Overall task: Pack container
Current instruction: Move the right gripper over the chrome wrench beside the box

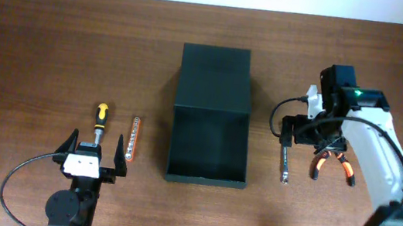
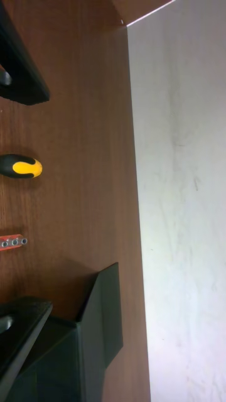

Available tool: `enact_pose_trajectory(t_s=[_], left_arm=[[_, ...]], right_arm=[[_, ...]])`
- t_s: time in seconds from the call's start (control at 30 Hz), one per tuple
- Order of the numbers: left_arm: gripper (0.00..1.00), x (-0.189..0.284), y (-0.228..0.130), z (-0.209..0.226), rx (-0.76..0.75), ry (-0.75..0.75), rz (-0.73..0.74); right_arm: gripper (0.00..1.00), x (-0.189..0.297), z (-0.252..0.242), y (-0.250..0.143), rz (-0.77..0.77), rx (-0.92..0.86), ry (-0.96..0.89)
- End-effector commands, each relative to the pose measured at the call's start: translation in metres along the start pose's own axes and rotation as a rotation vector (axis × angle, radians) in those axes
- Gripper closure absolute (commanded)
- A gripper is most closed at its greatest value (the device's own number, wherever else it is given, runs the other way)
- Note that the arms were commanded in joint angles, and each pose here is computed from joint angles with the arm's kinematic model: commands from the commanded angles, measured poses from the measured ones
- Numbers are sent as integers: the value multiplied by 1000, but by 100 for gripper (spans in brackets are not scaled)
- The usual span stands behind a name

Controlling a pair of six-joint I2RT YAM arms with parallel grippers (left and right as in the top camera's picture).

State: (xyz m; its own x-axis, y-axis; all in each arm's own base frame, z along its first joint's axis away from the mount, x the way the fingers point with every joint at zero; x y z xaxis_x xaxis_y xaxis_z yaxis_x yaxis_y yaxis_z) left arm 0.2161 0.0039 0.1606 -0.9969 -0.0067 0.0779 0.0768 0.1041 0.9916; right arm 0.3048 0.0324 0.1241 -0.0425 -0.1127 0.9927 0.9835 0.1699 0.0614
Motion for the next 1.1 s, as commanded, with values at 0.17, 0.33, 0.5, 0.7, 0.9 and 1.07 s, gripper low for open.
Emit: enact_pose_trajectory(t_s=[0.17,0.33,0.5,0.7,0.9,1.07], left_arm=[[1,0,-1,2,3,8,-2],[1,0,-1,2,3,8,-2],[1,0,-1,2,3,8,-2],[1,0,-1,2,3,8,-2],[1,0,-1,2,3,8,-2],[1,0,-1,2,3,8,-2]], right_arm=[[1,-15,-3,11,15,-24,10],[1,-14,-7,16,-8,-83,-22],[1,-7,-5,6,13,-70,-21],[1,2,1,-5,-10,-37,-17],[1,-25,5,2,-105,13,-60],[1,-34,4,5,-135,16,-58]])
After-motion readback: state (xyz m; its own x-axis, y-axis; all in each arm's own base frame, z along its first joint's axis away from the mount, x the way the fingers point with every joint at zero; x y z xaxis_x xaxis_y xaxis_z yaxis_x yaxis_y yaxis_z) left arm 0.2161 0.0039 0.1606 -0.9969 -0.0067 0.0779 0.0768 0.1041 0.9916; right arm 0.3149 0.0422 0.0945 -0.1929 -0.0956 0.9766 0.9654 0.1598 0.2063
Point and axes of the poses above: each gripper's point midway between its finger pads, its own x axis back along the fingers, its own z axis along the line the jaws close on, y = z × x, the point moved 3 cm from there along x, back along the fingers, and after that the axes turned 9 degrees about x, right-handed, at the moved point
